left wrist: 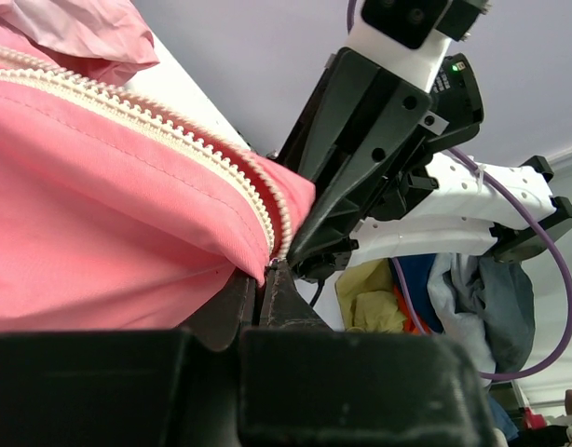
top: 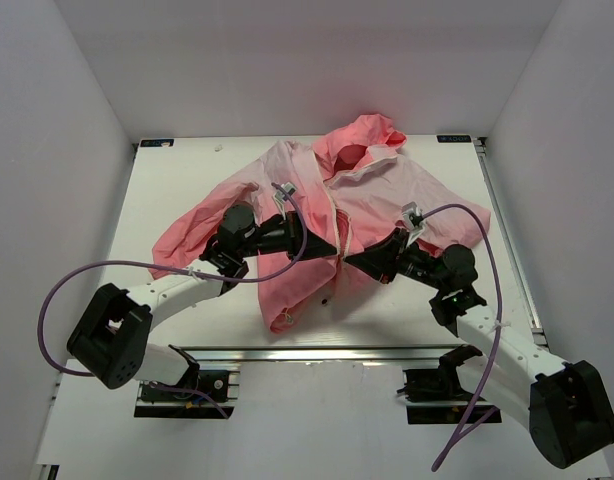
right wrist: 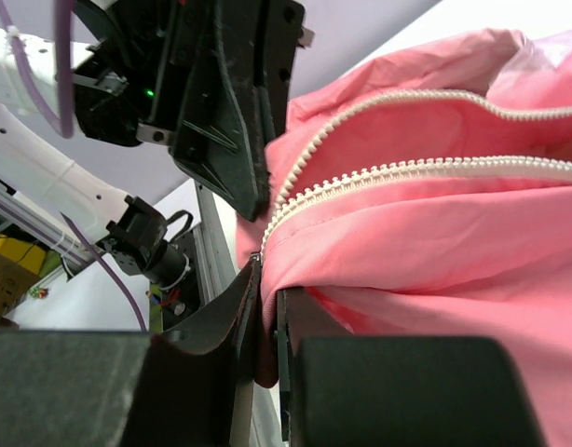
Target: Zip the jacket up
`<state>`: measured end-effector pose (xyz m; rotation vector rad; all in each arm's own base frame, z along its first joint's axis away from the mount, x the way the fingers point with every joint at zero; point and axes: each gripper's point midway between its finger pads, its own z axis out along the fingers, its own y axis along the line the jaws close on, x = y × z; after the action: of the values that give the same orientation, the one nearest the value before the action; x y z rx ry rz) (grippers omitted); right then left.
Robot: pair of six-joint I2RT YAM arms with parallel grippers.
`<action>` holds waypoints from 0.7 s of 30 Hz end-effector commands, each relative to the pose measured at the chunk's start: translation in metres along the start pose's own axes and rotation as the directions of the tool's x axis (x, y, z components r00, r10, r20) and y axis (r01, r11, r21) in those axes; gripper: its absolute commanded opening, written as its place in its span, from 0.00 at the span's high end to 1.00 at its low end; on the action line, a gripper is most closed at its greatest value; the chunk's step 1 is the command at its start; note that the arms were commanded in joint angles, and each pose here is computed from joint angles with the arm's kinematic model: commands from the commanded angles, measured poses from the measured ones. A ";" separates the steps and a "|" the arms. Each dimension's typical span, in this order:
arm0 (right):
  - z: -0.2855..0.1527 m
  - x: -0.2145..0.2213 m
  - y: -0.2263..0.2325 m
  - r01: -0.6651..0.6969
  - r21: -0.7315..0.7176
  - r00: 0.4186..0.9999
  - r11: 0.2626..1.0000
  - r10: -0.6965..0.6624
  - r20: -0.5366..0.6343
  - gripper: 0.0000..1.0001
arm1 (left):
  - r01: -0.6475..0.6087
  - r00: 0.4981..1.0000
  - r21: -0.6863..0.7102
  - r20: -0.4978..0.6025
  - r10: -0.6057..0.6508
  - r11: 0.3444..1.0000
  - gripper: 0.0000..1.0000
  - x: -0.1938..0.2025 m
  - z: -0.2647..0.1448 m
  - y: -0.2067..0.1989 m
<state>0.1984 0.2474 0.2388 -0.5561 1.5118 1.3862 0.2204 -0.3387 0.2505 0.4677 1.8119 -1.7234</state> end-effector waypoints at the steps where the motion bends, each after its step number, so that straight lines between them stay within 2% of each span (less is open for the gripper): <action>1: 0.003 -0.030 0.015 0.101 -0.052 0.990 0.994 -0.095 0.102 1.00 | -0.046 0.999 0.042 0.015 0.046 0.998 1.00 -0.013 0.001 -0.013; 21: 0.006 -0.027 0.007 0.091 -0.034 0.993 0.995 -0.088 0.081 1.00 | -0.074 0.997 0.079 0.018 0.073 0.994 1.00 -0.015 -0.001 -0.023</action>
<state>0.2020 0.2489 0.2420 -0.5511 1.4887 1.3905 0.2219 -0.3400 0.2474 0.4845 1.8149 -1.7421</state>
